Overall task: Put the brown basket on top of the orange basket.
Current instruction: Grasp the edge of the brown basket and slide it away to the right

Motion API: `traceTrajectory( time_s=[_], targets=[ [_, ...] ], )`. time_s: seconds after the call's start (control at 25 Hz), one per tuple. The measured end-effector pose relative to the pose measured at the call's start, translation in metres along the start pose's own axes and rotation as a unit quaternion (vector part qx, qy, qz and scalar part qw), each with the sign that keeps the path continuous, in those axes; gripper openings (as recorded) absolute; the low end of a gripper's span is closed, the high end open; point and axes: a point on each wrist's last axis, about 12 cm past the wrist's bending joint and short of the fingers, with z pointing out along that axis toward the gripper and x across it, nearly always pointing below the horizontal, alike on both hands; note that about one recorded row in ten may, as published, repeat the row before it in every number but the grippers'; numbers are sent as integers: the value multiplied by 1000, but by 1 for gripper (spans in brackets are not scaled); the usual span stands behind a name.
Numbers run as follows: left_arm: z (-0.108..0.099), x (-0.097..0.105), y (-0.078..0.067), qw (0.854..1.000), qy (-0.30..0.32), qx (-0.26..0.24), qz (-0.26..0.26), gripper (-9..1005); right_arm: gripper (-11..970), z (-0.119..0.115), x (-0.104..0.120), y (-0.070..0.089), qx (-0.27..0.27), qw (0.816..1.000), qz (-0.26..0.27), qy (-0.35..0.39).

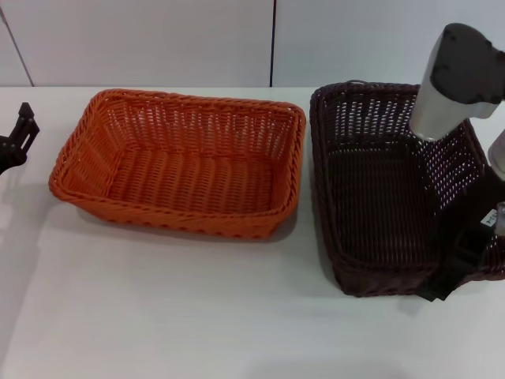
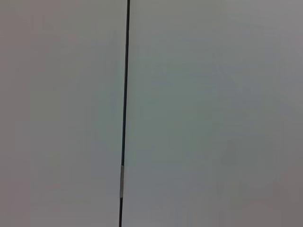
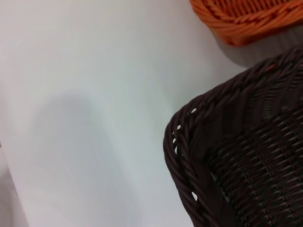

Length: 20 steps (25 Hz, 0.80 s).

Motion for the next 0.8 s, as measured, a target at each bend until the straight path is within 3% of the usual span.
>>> traceTrajectory(
  time_s=[0.56,0.8],
  targets=[
    [-1,0,2,1000,1,-2,1,801,822,43,-8,4,-27,999,-5,29],
    [-3,1,4,1000,3,-5,1,801,799,44,-7,-1,-11,1000,10,25]
  ],
)
